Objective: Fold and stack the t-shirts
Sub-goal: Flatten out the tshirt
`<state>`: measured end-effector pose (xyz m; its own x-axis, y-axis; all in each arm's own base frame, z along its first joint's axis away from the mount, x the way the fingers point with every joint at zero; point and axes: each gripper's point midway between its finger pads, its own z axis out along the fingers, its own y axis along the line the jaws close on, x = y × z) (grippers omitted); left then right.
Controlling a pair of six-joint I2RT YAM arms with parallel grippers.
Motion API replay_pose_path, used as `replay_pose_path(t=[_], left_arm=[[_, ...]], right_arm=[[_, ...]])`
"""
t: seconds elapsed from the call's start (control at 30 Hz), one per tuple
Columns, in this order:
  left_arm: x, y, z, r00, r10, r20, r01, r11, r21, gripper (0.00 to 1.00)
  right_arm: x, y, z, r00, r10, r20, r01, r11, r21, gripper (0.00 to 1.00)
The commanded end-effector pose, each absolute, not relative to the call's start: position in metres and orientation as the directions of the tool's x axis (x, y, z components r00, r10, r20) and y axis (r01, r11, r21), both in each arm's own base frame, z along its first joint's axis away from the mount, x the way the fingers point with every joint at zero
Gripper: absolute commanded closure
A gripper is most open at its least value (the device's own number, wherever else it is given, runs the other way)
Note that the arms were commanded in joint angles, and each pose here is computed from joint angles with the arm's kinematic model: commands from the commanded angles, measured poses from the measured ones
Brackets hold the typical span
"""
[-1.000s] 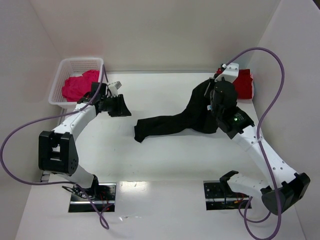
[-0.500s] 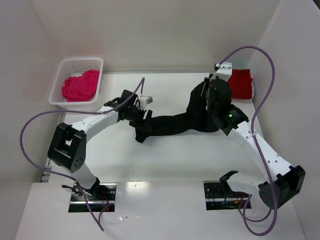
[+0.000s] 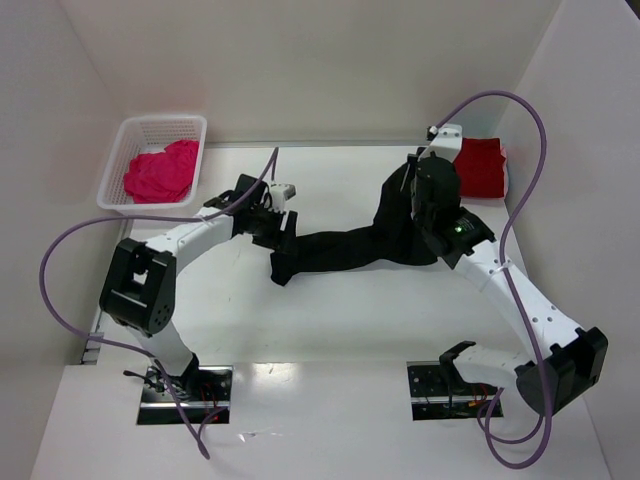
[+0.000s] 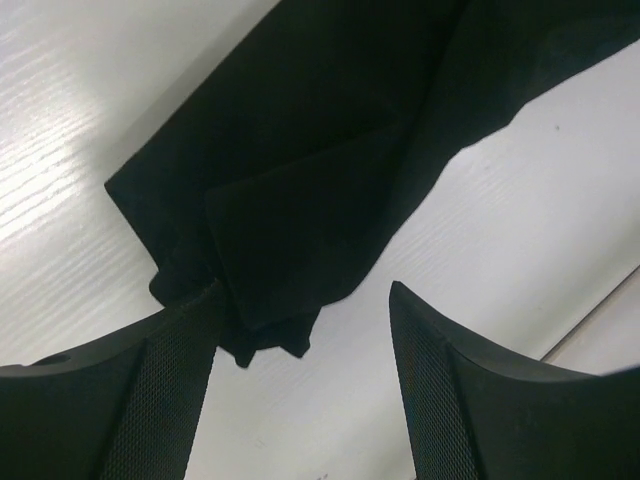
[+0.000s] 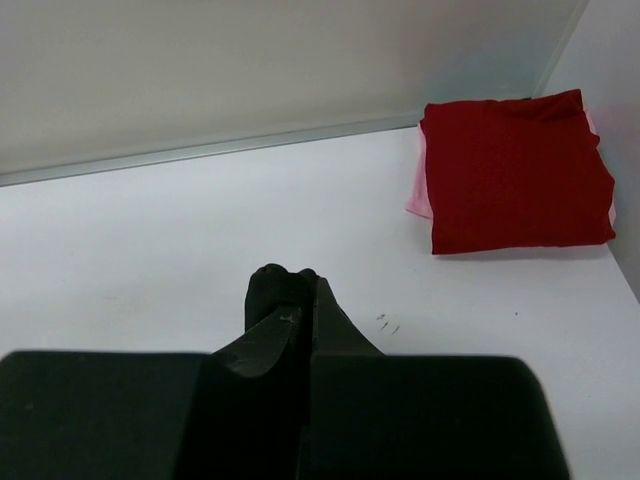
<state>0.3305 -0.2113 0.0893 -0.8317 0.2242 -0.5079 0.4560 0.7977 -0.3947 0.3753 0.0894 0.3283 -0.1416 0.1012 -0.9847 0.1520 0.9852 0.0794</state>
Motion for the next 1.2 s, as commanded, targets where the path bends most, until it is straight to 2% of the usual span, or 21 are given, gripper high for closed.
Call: replay_pose_path(t=[0.0, 0.23, 0.37, 0.4, 0.5, 0.53, 0.63, 0.8, 0.93, 1.07, 1.17], left_arm=[[0.342, -0.23, 0.094, -0.833, 0.187, -0.521, 0.471, 0.735, -0.489, 0.25], [0.348, -0.229, 0.081, -0.85, 0.179, -0.495, 0.453, 0.728, -0.515, 0.25], [0.345, -0.234, 0.077, -0.856, 0.185, -0.483, 0.459, 0.701, -0.546, 0.33], [0.343, -0.236, 0.075, -0.86, 0.187, -0.474, 0.457, 0.695, -0.555, 0.47], [0.346, -0.237, 0.082, -0.851, 0.184, -0.493, 0.468, 0.691, -0.551, 0.67], [0.348, -0.234, 0.083, -0.856, 0.169, -0.488, 0.454, 0.697, -0.555, 0.78], [0.362, -0.222, 0.106, -0.844, 0.116, -0.523, 0.433, 0.723, -0.539, 0.89], [0.387, -0.197, 0.157, -0.8, 0.002, -0.6, 0.417, 0.721, -0.553, 0.92], [0.396, -0.18, 0.178, -0.788, -0.058, -0.613, 0.398, 0.712, -0.579, 0.92], [0.404, -0.17, 0.174, -0.796, -0.096, -0.597, 0.37, 0.705, -0.606, 0.88], [0.413, -0.17, 0.173, -0.794, -0.126, -0.595, 0.365, 0.685, -0.631, 0.75]], right_arm=[[0.382, 0.086, 0.359, -0.047, 0.143, -0.989, 0.165, 0.977, 0.133, 1.0], [0.381, 0.082, 0.363, -0.037, 0.147, -0.988, 0.173, 0.975, 0.139, 1.0], [0.382, 0.078, 0.358, -0.044, 0.144, -0.989, 0.183, 0.974, 0.133, 1.0], [0.382, 0.078, 0.358, -0.044, 0.144, -0.989, 0.183, 0.974, 0.133, 1.0], [0.382, 0.078, 0.358, -0.046, 0.135, -0.99, 0.183, 0.975, 0.124, 1.0], [0.382, 0.078, 0.358, -0.046, 0.135, -0.99, 0.183, 0.975, 0.124, 1.0], [0.382, 0.078, 0.358, -0.046, 0.135, -0.99, 0.183, 0.975, 0.124, 1.0], [0.382, 0.078, 0.36, -0.039, 0.13, -0.991, 0.181, 0.976, 0.121, 1.0], [0.381, 0.073, 0.363, -0.03, 0.134, -0.991, 0.189, 0.974, 0.126, 1.0], [0.381, 0.07, 0.363, -0.029, 0.134, -0.991, 0.198, 0.972, 0.126, 1.0], [0.379, 0.069, 0.367, -0.02, 0.138, -0.99, 0.197, 0.971, 0.132, 1.0]])
